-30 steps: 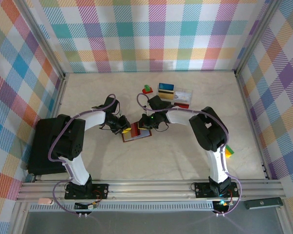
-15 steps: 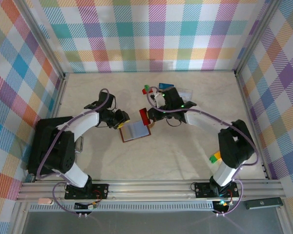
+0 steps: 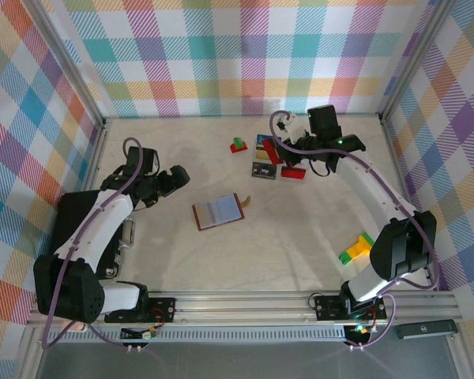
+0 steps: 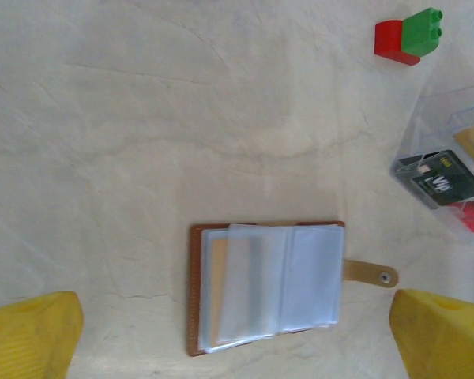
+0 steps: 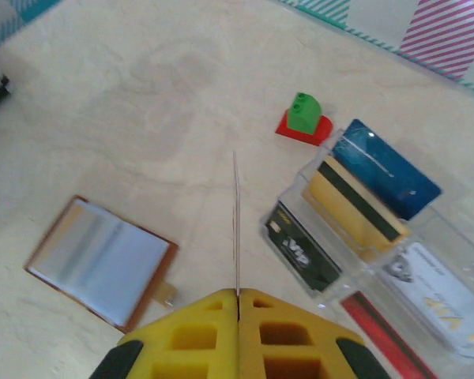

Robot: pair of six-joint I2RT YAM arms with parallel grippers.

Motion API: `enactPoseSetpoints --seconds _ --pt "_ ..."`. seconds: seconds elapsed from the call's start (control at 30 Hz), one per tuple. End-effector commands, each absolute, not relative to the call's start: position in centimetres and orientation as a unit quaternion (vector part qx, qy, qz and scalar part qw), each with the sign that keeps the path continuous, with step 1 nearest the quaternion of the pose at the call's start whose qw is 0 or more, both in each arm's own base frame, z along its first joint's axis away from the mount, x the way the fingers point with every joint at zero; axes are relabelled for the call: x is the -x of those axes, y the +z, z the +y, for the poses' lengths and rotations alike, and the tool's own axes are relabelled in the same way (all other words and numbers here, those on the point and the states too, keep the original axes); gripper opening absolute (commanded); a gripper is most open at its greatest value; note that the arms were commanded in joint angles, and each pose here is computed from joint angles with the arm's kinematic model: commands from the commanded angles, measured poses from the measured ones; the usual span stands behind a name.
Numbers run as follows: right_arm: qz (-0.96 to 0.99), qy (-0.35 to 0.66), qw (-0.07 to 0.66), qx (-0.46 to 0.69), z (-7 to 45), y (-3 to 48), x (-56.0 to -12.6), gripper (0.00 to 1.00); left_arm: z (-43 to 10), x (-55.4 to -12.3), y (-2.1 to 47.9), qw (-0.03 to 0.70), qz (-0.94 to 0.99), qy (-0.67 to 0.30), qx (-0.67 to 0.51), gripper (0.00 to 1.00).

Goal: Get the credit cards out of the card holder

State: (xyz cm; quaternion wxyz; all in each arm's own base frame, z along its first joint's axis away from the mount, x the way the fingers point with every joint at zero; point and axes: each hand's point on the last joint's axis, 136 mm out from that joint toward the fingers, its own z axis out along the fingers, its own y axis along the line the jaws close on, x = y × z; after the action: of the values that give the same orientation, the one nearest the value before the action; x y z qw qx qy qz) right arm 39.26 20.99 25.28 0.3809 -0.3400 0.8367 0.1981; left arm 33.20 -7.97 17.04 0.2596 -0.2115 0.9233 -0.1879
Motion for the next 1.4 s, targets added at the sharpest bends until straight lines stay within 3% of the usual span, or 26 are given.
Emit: enactPoseSetpoints --seconds 0.0,0.3,0.6,0.9,1.37 --pt "0.817 0.154 0.357 0.426 20.0 25.0 -38.0 0.00 -6.6 -32.1 17.3 0.268 0.932 -0.155 0.188 1.00" --pt "0.808 0.021 0.252 0.532 16.7 20.7 -41.3 0.00 -7.4 -33.5 19.2 0.304 0.925 -0.174 0.149 1.00" --pt "0.801 -0.004 0.159 0.578 15.7 16.5 -42.5 0.00 -7.5 -34.0 18.7 0.312 0.923 -0.176 0.139 1.00" --pt "0.792 0.007 0.113 0.600 16.0 14.0 -43.4 0.00 -8.2 -33.8 16.1 0.274 0.929 -0.194 0.157 1.00" --pt "0.768 -0.048 0.069 0.634 13.9 10.9 -44.4 0.00 -8.3 -34.3 15.7 0.271 0.923 -0.203 0.184 1.00"
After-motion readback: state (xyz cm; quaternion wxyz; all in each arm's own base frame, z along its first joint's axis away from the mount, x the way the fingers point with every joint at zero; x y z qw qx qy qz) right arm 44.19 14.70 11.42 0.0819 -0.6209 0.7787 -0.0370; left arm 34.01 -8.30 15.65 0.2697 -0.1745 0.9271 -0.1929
